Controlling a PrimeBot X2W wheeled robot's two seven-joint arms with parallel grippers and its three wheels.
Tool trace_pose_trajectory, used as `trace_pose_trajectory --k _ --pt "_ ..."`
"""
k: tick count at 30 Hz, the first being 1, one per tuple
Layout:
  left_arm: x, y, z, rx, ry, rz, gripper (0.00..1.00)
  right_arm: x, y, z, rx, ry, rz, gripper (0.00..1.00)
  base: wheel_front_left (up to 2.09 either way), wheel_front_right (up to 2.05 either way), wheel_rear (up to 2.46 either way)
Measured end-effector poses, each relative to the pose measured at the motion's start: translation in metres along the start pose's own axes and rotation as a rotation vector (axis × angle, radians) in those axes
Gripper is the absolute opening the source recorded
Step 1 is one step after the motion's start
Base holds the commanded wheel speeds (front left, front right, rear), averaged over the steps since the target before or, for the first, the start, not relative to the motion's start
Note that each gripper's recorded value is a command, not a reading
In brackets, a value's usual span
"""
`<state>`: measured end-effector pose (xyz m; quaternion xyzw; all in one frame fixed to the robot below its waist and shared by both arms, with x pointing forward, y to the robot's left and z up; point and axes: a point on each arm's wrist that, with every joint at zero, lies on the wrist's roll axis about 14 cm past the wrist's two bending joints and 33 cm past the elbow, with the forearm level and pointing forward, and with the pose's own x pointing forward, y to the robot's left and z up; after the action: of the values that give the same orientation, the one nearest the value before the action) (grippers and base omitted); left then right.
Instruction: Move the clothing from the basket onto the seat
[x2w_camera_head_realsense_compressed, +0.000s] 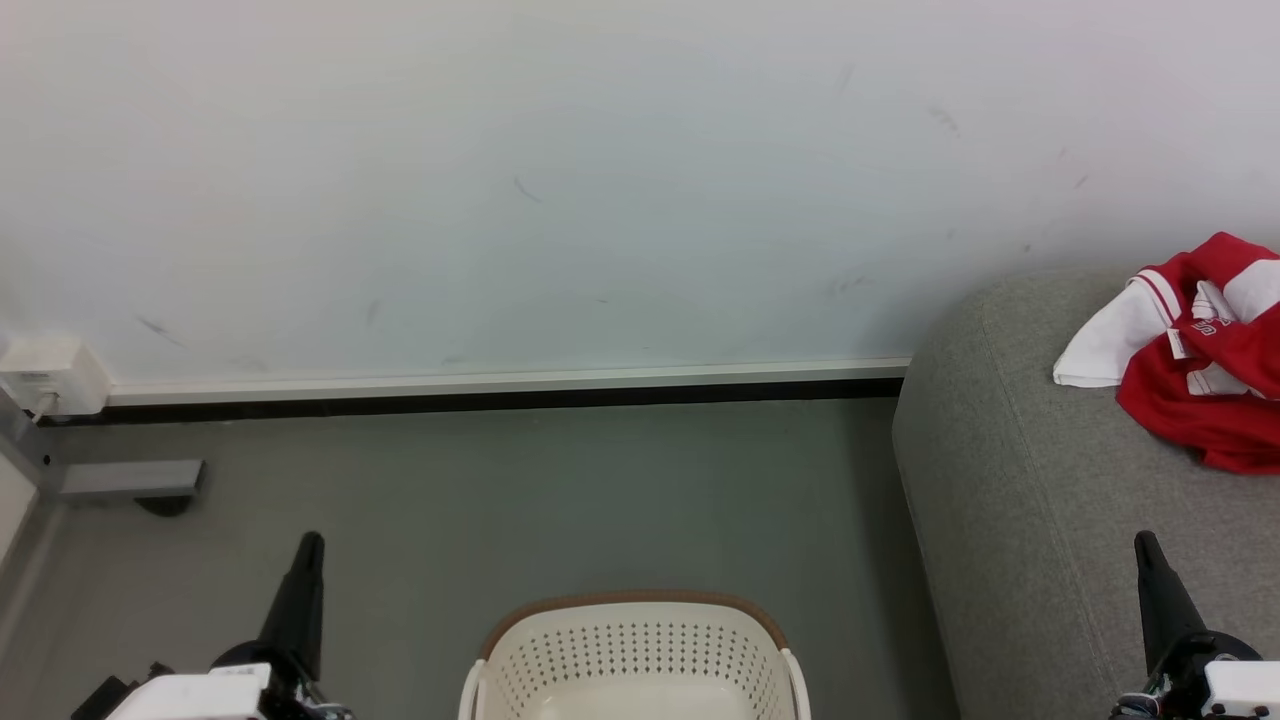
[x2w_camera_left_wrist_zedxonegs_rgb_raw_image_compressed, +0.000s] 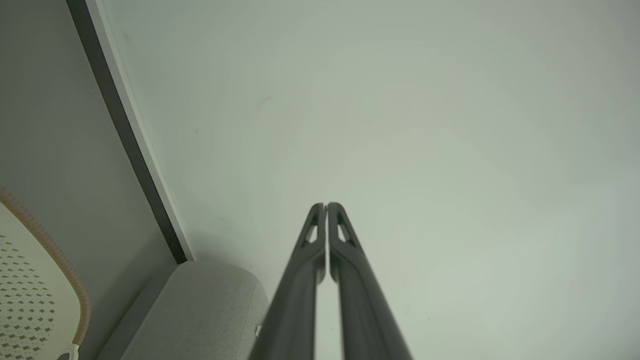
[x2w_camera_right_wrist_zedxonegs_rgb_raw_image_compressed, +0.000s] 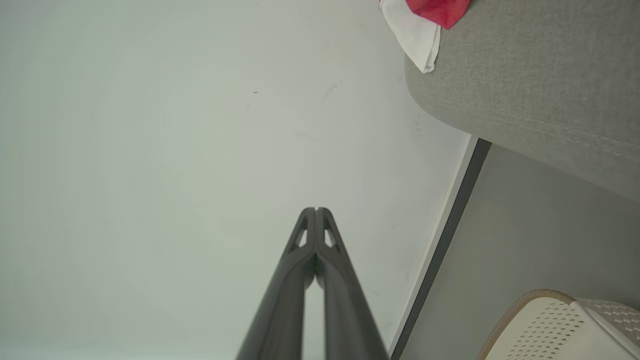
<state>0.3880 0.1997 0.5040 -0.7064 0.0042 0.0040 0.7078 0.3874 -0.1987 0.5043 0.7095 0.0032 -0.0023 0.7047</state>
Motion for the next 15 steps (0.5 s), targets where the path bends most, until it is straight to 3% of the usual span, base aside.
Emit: trace_pose_trajectory --k 15 --pt "0.0000 0.0000 0.0000 0.000 0.000 0.000 0.00 0.0000 0.0000 0.0000 0.000 0.000 0.000 0.00 0.00 0.00 0.00"
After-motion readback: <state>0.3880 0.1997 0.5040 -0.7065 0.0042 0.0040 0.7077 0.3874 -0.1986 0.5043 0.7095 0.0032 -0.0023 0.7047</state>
